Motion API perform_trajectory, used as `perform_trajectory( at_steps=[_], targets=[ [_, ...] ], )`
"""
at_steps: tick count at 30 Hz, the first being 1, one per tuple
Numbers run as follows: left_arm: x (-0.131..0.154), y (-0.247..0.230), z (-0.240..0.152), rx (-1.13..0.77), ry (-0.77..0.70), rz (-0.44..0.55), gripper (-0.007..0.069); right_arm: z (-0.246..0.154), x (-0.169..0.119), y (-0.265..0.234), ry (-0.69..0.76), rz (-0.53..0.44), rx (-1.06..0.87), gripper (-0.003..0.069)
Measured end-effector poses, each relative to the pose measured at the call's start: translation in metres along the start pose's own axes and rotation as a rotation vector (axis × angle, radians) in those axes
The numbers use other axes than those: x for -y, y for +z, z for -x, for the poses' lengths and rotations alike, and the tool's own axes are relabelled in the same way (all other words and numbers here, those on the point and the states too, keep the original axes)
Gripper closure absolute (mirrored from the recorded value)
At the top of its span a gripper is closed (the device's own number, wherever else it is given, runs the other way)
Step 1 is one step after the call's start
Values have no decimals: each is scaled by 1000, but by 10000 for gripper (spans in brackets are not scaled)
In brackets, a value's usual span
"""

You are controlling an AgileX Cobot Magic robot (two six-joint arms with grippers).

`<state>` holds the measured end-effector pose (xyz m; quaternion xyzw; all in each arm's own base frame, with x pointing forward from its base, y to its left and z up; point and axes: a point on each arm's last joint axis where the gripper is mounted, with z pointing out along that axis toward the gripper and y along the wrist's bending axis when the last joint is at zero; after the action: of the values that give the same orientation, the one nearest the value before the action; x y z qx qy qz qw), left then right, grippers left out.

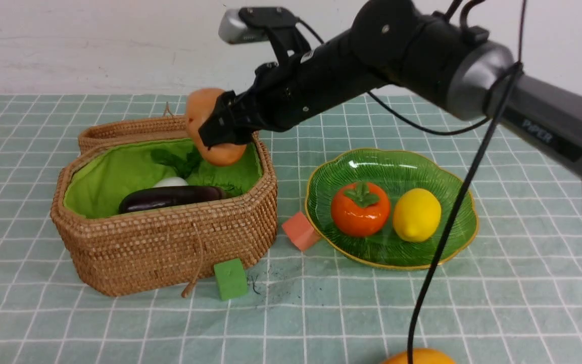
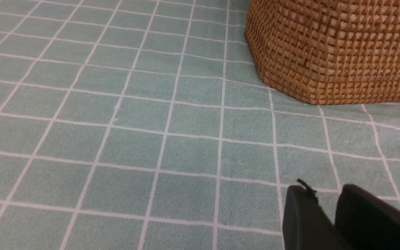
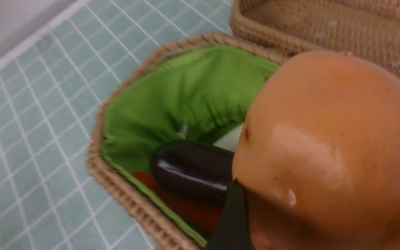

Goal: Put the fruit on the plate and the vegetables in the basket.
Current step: Use the right arm to grab a potato and put it into the left basket, then use the right arm to grab a mango and put it into the right plate

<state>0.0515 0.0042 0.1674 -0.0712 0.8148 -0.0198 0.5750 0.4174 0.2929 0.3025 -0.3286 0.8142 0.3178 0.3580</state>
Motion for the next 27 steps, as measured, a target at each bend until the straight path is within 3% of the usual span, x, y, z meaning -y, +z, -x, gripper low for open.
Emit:
perform_trajectory(
  at_steps=[9,18,21,24,25,26,27],
  targets=[
    [0,0,0,0,0,0,474,9,-8,-18,-63,-13,-19,-19],
    [0,0,0,0,0,0,471,26,-51,-123,-325,-115,-155,-8],
    [0,0,0,0,0,0,470,10,-62,-158,-399,-173,-177,-6],
    [0,0,0,0,0,0,470,-42,-60,-165,-449,-197,-292,-1],
    [0,0,0,0,0,0,470,-46,-59,-164,-464,-196,-304,-1],
    [0,0,0,0,0,0,470,-93,-55,-152,-535,-144,-455,2],
    [0,0,0,0,0,0,470,-97,-56,-152,-564,-135,-469,3]
  ],
)
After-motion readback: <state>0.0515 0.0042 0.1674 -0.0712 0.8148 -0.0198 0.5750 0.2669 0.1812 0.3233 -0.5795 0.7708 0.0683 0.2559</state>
